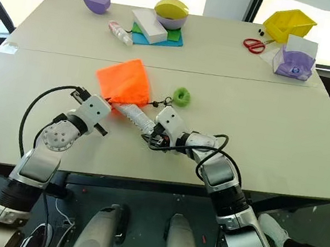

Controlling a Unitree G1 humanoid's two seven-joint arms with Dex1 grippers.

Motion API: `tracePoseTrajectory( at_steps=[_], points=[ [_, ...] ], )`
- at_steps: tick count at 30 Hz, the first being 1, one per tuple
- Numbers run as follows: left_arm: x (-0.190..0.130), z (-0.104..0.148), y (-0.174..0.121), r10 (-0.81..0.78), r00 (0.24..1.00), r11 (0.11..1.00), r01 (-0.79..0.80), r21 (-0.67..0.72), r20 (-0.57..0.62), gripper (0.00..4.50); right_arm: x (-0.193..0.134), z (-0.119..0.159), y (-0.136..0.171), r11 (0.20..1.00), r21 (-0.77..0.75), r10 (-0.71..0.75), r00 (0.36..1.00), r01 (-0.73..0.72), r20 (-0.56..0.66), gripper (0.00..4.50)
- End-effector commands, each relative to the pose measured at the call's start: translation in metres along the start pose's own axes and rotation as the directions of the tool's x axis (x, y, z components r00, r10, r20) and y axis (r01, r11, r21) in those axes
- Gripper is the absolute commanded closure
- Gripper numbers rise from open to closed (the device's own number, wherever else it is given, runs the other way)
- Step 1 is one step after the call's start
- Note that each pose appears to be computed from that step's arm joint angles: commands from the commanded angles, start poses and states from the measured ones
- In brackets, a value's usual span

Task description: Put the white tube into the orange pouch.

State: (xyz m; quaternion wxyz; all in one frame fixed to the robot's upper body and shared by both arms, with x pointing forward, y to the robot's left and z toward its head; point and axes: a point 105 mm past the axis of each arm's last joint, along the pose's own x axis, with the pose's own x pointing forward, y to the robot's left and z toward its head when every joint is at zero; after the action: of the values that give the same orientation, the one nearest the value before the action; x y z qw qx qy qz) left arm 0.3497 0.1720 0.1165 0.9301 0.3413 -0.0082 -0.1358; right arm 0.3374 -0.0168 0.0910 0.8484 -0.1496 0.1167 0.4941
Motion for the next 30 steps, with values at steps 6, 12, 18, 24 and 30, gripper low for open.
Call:
tracePoseTrajectory(
  at_steps=[6,12,18,24,30],
  points=[
    [-0.004,0.035,-0.015,-0.078,0.989,0.997,0.075,0.024,0.123,4.5,-0.006,0.021,-0.017,0.989,-0.115,-0.092,0.995,0.098,0.049,2.7],
    [-0.004,0.036,-0.02,-0.126,0.985,0.989,0.117,0.088,0.115,4.5,-0.017,0.019,-0.021,0.981,-0.174,-0.091,0.996,0.089,0.0,2.7],
    [-0.002,0.038,-0.02,-0.13,0.985,0.989,0.121,0.088,0.115,4.5,-0.014,0.018,-0.012,0.982,-0.178,-0.065,0.998,0.062,-0.012,2.7],
    [-0.006,0.038,-0.017,-0.131,0.985,0.988,0.12,0.102,0.112,4.5,-0.025,0.005,-0.025,0.968,-0.229,-0.116,0.992,0.101,-0.05,2.7],
    [-0.011,0.036,-0.015,-0.132,0.985,0.987,0.12,0.103,0.114,4.5,-0.034,-0.008,-0.032,0.959,-0.266,-0.125,0.989,0.099,-0.082,2.7]
  ],
)
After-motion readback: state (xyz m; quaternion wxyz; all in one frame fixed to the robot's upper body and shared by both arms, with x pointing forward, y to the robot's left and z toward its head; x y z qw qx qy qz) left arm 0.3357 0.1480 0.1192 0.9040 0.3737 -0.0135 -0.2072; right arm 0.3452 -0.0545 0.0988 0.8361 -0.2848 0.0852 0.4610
